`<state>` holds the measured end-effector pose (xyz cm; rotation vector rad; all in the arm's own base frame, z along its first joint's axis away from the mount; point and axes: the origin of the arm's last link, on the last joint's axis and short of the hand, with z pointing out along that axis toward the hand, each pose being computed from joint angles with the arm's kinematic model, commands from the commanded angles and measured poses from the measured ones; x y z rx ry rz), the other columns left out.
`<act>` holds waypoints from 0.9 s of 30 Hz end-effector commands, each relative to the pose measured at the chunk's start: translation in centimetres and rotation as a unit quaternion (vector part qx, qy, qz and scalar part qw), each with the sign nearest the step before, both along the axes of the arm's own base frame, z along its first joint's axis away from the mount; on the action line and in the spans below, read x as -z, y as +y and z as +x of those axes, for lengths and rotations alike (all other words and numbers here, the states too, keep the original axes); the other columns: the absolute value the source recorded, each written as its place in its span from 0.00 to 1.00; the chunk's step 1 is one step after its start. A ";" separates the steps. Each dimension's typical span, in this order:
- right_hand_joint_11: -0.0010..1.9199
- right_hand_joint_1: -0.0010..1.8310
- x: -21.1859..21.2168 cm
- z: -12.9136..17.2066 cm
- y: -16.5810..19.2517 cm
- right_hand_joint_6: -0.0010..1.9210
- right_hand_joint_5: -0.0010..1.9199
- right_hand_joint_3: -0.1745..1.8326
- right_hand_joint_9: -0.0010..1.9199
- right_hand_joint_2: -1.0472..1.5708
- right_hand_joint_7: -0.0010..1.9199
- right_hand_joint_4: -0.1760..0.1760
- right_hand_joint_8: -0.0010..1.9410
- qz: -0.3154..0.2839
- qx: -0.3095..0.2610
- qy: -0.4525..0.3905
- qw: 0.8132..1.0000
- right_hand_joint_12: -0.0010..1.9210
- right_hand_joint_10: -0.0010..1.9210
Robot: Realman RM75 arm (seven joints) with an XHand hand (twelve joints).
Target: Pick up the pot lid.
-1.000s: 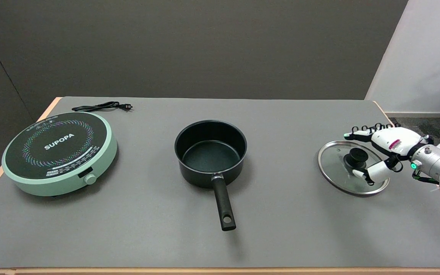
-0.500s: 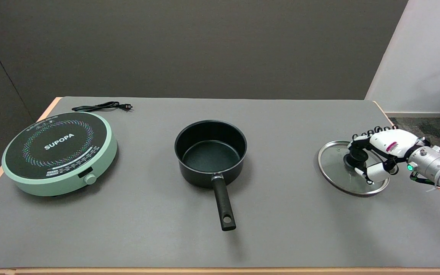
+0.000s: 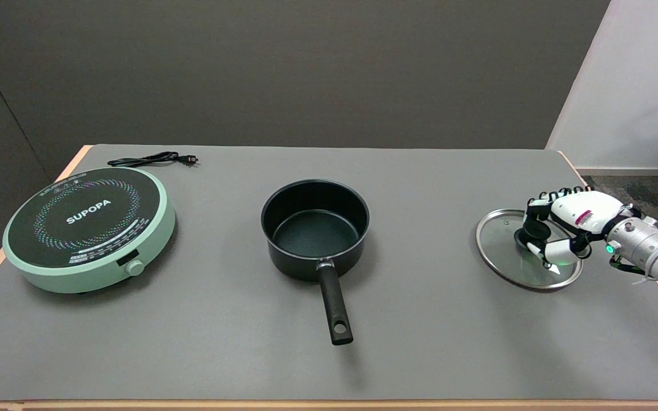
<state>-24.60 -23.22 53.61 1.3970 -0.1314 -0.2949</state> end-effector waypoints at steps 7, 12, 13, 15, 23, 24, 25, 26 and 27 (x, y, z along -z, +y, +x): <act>0.18 0.49 -0.2 -0.3 -1.1 0.81 0.31 0.21 0.26 0.86 0.32 0.80 0.72 -0.005 -0.024 -0.017 1.000 0.54 0.87; 0.16 0.61 -0.1 -0.4 -1.3 0.79 0.29 0.21 0.29 0.85 0.39 0.38 0.79 -0.003 -0.024 -0.018 1.000 0.61 0.90; 0.16 0.62 0.0 -0.4 -1.4 0.79 0.30 0.20 0.29 0.85 0.40 0.37 0.78 -0.003 -0.025 -0.019 1.000 0.61 0.90; 0.16 0.62 0.0 -0.4 -1.5 0.79 0.30 0.19 0.32 0.86 0.40 0.36 0.77 -0.003 -0.025 -0.021 0.999 0.60 0.90; 0.16 0.63 -0.2 0.6 -2.0 0.76 0.32 0.20 0.34 0.84 0.43 0.30 0.72 -0.014 -0.052 -0.045 0.998 0.65 0.91; 0.16 0.63 -0.2 0.8 -2.0 0.76 0.32 0.20 0.34 0.84 0.44 0.30 0.72 -0.016 -0.058 -0.048 0.997 0.66 0.91; 0.16 0.64 -0.3 1.1 -2.1 0.76 0.32 0.20 0.35 0.84 0.44 0.30 0.71 -0.018 -0.066 -0.052 0.996 0.67 0.91; 0.16 0.64 -0.4 1.4 -2.2 0.76 0.32 0.20 0.35 0.84 0.44 0.30 0.71 -0.020 -0.076 -0.057 0.995 0.67 0.91; 0.17 0.64 -0.5 1.7 -2.2 0.76 0.32 0.20 0.35 0.84 0.44 0.30 0.71 -0.022 -0.083 -0.059 0.995 0.67 0.91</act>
